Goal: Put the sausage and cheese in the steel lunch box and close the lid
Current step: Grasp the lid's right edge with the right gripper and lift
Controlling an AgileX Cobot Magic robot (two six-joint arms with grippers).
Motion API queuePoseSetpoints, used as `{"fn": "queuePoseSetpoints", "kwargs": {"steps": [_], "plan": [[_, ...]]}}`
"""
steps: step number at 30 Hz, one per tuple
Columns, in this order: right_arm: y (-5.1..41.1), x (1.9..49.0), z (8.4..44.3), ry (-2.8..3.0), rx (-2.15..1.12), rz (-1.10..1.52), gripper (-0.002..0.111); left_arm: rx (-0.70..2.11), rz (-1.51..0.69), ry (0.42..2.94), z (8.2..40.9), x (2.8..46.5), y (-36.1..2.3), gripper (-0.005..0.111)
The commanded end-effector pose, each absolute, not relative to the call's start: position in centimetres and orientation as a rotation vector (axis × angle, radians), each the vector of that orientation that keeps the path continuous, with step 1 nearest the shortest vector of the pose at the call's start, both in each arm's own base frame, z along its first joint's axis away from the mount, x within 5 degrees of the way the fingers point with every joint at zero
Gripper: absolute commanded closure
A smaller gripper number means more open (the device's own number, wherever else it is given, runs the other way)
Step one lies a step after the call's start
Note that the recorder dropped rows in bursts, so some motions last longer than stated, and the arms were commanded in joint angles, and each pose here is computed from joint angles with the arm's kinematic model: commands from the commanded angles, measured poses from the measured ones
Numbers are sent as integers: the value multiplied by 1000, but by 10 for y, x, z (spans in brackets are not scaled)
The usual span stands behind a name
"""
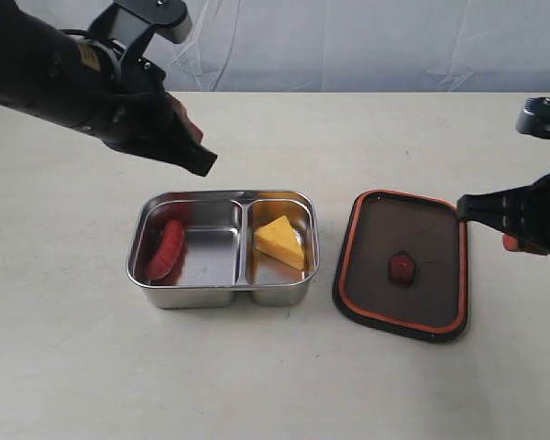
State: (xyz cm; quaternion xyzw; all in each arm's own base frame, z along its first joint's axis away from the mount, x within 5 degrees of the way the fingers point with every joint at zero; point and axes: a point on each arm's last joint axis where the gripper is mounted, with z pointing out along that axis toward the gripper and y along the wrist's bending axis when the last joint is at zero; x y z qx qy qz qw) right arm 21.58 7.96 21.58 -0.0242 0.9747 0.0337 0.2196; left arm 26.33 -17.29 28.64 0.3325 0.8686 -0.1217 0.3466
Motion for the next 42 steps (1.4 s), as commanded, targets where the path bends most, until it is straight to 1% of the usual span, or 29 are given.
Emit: {"fn": "queuePoseSetpoints", "kwargs": {"steps": [1,5,7,12,18,20,22,23,26,27,29,31,34,39,42], "plan": [[90,248,203,2750,-152,92,95,858,-315,2269,287,250,-164,107],[97,265,177,2842,-161,52,70,870,-311,2299,280,241,-159,107],[98,268,161,2890,-166,30,64,875,-307,2309,276,237,-156,107],[100,272,133,2963,-175,-1,65,881,-295,2325,266,234,-154,107],[101,275,117,2991,-178,-9,65,883,-289,2330,261,233,-153,107],[101,275,113,3002,-179,-14,67,883,-289,2330,261,233,-153,107],[101,275,108,3015,-181,-20,76,883,-289,2330,261,233,-153,107],[101,275,106,3021,-181,-23,81,879,-293,2332,261,233,-153,107],[101,275,103,3028,-182,-26,105,847,-337,2357,261,231,-154,107],[101,275,103,3028,-182,-26,109,825,-357,2367,261,230,-155,107],[101,275,105,3025,-186,-29,109,785,-408,2385,262,229,-157,106],[100,274,107,3023,-195,-36,109,736,-464,2397,263,228,-159,102],[100,275,119,2983,-191,-19,109,656,-559,2397,270,229,-164,93],[99,274,153,2868,-198,17,109,576,-660,2366,285,233,-171,69],[97,271,173,2801,-213,21,109,548,-699,2345,293,235,-174,62]]}}
